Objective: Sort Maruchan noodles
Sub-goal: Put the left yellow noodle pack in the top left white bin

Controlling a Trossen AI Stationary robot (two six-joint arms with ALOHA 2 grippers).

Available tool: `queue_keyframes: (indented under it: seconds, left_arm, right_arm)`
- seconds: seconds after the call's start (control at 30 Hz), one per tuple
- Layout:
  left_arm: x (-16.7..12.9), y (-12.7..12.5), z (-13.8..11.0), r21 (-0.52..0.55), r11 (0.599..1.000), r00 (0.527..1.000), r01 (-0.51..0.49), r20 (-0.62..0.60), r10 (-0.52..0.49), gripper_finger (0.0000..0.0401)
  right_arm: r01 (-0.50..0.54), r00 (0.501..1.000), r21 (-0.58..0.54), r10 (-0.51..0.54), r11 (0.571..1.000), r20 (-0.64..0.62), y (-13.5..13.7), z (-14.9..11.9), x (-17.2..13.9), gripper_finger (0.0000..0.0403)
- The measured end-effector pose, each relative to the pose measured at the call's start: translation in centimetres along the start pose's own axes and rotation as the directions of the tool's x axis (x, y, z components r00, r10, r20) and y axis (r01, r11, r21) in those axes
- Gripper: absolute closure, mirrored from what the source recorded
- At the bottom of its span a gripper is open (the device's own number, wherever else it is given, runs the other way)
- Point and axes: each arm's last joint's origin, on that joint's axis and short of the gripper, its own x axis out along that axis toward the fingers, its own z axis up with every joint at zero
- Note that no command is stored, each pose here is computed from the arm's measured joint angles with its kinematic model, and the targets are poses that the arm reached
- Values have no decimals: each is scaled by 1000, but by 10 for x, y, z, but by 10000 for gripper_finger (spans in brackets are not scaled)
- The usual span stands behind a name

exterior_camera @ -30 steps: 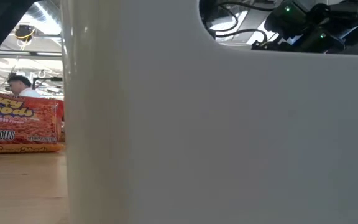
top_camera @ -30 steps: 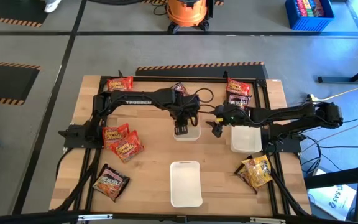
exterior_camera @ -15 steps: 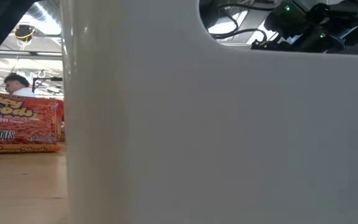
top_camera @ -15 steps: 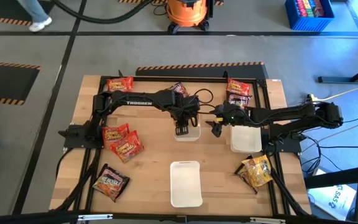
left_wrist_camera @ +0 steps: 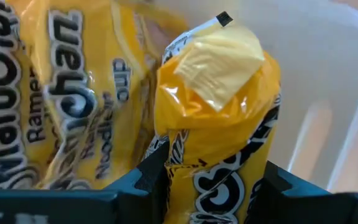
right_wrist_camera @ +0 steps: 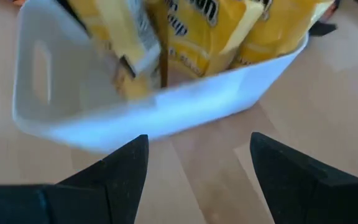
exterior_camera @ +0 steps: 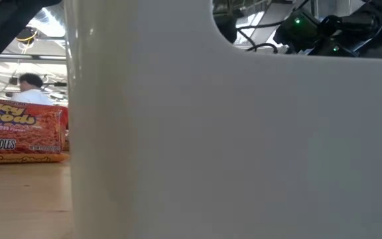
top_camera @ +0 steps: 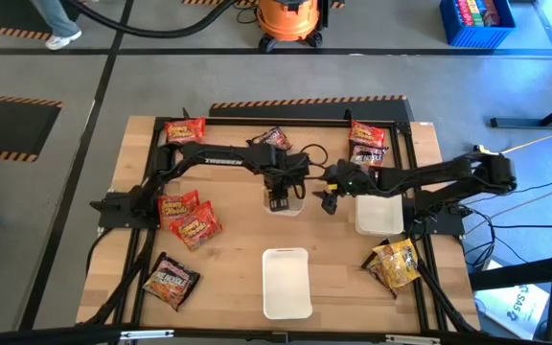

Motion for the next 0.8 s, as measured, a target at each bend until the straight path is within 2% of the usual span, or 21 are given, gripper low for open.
queue_keyframes:
  seconds: [0.3,0.63,0.8]
  left_arm:
    - [11,2,3,18,999,999,-35,3,35,261]
    - [10,1,6,163,982,996,-90,42,84,227]
    - [10,1,8,178,978,993,-109,55,101,206]
  right_arm:
    - [-41,999,2,41,999,17,2,1,4,141]
    - [-52,998,1,52,999,19,2,1,6,141]
    - [-60,998,0,60,998,21,3,1,6,141]
